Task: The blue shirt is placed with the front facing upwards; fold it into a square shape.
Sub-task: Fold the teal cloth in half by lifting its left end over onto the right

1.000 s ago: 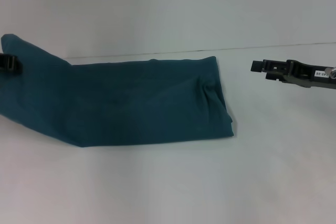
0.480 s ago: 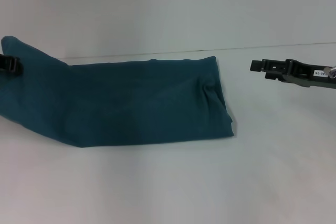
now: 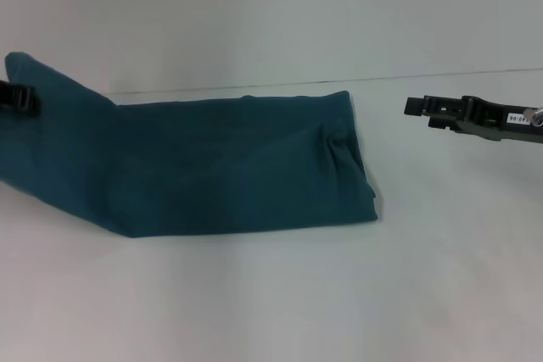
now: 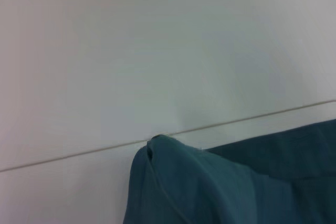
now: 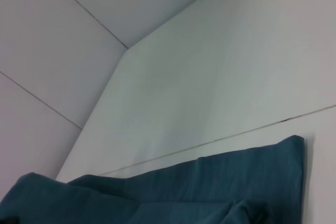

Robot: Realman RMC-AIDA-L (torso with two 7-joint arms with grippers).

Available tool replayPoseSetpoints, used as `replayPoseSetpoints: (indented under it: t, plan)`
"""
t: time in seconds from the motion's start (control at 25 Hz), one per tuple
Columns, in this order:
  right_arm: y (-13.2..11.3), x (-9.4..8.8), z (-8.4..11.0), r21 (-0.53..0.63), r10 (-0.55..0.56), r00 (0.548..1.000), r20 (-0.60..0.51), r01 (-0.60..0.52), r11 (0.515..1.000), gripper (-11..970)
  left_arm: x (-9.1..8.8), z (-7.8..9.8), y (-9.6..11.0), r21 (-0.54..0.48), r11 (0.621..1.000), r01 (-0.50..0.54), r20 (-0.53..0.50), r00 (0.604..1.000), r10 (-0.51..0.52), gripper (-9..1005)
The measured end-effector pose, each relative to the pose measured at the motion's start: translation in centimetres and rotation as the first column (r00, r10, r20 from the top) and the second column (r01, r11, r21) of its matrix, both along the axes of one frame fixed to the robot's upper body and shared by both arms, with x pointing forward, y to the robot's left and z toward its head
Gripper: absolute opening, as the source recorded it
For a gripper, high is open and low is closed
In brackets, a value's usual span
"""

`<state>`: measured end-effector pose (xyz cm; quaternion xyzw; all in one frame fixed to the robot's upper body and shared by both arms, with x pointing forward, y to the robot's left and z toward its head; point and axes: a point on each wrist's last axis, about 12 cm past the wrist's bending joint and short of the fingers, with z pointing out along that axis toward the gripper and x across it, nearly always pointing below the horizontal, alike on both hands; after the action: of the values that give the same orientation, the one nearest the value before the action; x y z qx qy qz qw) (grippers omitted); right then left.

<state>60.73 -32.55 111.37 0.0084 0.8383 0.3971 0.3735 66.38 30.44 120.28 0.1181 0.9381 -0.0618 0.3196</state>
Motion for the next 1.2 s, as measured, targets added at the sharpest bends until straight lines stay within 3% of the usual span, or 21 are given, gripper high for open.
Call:
replayPoseSetpoints:
  t: [0.32,0.72,1.0,1.2]
  plan:
    - [0.0,0.0,0.0,0.0,0.0,1.0,0.0,0.0,1.0,785,-0.3,3.0,-3.1,0.029,0.998,0.05,0.007,0.999,-0.05,137]
    - [0.0,0.1,-0.1,-0.011,-0.006,1.0,-0.001,0.005,1.0,785,0.2,6.3,-10.3,0.117,0.976,0.182,-0.037,0.983,-0.179,136]
    - [0.0,0.0,-0.3,-0.01,-0.007,1.0,-0.007,0.006,1.0,785,0.1,8.5,-14.3,0.158,0.955,0.251,-0.033,0.968,-0.249,136]
    - [0.2,0.0,-0.4,-0.009,-0.003,1.0,-0.011,0.003,1.0,785,0.3,9.0,-16.9,0.184,0.941,0.282,-0.043,0.959,-0.279,136]
